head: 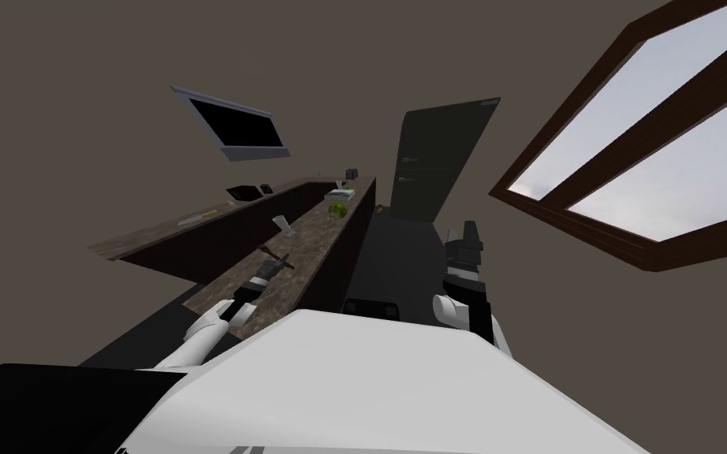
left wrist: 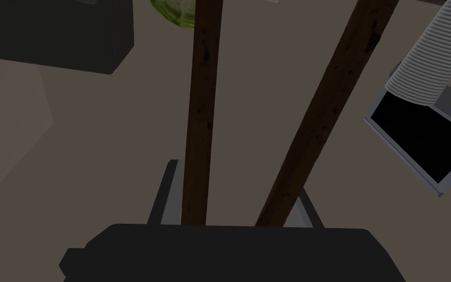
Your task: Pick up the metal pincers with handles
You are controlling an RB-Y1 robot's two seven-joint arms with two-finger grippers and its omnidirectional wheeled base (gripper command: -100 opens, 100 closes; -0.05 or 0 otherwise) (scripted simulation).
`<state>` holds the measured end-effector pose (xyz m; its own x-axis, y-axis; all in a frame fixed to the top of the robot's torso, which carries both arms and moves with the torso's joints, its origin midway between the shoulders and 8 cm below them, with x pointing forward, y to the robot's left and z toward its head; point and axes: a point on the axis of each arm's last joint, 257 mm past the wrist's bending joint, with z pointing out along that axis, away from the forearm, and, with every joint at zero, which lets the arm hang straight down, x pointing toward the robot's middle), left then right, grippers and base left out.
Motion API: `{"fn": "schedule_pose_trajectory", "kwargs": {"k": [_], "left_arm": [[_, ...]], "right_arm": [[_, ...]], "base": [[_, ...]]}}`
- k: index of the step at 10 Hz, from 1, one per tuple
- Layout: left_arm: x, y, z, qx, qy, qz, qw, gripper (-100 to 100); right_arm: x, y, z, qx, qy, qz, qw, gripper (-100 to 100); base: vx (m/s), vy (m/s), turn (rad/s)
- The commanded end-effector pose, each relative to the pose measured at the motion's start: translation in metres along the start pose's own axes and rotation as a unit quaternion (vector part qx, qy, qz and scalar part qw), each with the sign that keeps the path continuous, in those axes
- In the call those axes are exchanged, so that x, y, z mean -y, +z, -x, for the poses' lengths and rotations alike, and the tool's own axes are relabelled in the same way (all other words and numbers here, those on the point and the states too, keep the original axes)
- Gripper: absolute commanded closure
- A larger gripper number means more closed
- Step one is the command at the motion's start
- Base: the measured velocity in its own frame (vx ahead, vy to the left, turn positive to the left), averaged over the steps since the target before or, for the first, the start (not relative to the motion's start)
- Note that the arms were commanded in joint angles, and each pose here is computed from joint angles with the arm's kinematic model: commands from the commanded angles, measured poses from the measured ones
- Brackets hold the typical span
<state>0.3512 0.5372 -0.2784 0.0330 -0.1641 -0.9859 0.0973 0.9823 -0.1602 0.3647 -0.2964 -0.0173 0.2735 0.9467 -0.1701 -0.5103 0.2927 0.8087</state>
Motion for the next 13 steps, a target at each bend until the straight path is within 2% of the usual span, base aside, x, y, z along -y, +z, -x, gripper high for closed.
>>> {"fn": "schedule_pose_trajectory", "kwargs": {"k": [1,2,4,5,6,7,8,9,10,11,12,13], "left_arm": [[0.010,0.011,-0.004,-0.004,0.000,-0.006,1.0000,100],[0.020,0.027,-0.003,0.005,-0.007,-0.008,0.9999,100],[0.023,0.030,-0.007,-0.005,0.001,-0.012,0.9999,100],[0.033,0.048,-0.005,0.002,-0.001,-0.014,0.9999,100],[0.035,0.048,-0.008,-0.005,0.005,-0.017,0.9998,100],[0.044,0.066,-0.002,0.006,0.000,-0.015,0.9999,100],[0.046,0.066,-0.008,-0.004,0.010,-0.019,0.9998,100],[0.054,0.083,0.000,0.009,0.005,-0.016,0.9998,100],[0.056,0.083,-0.005,-0.002,0.015,-0.020,0.9997,100],[0.063,0.100,0.004,0.012,0.011,-0.016,0.9997,100],[0.065,0.100,-0.001,0.002,0.022,-0.018,0.9996,100],[0.064,0.097,0.001,0.006,0.017,-0.018,0.9997,100]], "right_arm": [[0.000,0.000,0.000,0.000,0.000,0.000,1.0000,0],[0.000,0.000,0.000,0.000,0.000,0.000,1.0000,0],[0.000,0.000,0.000,0.000,0.000,0.000,1.0000,0],[0.000,0.000,0.000,0.000,0.000,0.000,1.0000,0],[0.000,0.000,0.000,0.000,0.000,0.000,1.0000,0],[0.000,0.000,0.000,0.000,0.000,0.000,1.0000,0],[0.000,0.000,0.000,0.000,0.000,0.000,1.0000,0],[0.000,0.000,0.000,0.000,0.000,0.000,1.0000,0],[0.000,0.000,0.000,0.000,0.000,0.000,1.0000,0],[0.000,0.000,0.000,0.000,0.000,0.000,1.0000,0],[0.000,0.000,0.000,0.000,0.000,0.000,1.0000,0],[0.000,0.000,0.000,0.000,0.000,0.000,1.0000,0]], "base": [[-0.056,0.036,0.038],[-0.085,0.060,0.070],[-0.052,0.036,0.012],[-0.051,0.041,0.093],[-0.052,0.039,0.039],[-0.074,0.057,0.097],[-0.060,0.051,0.029],[-0.058,0.051,0.073],[-0.055,0.051,0.034],[-0.069,0.067,0.086],[-0.060,0.058,0.029],[-0.015,0.010,-0.037]]}}
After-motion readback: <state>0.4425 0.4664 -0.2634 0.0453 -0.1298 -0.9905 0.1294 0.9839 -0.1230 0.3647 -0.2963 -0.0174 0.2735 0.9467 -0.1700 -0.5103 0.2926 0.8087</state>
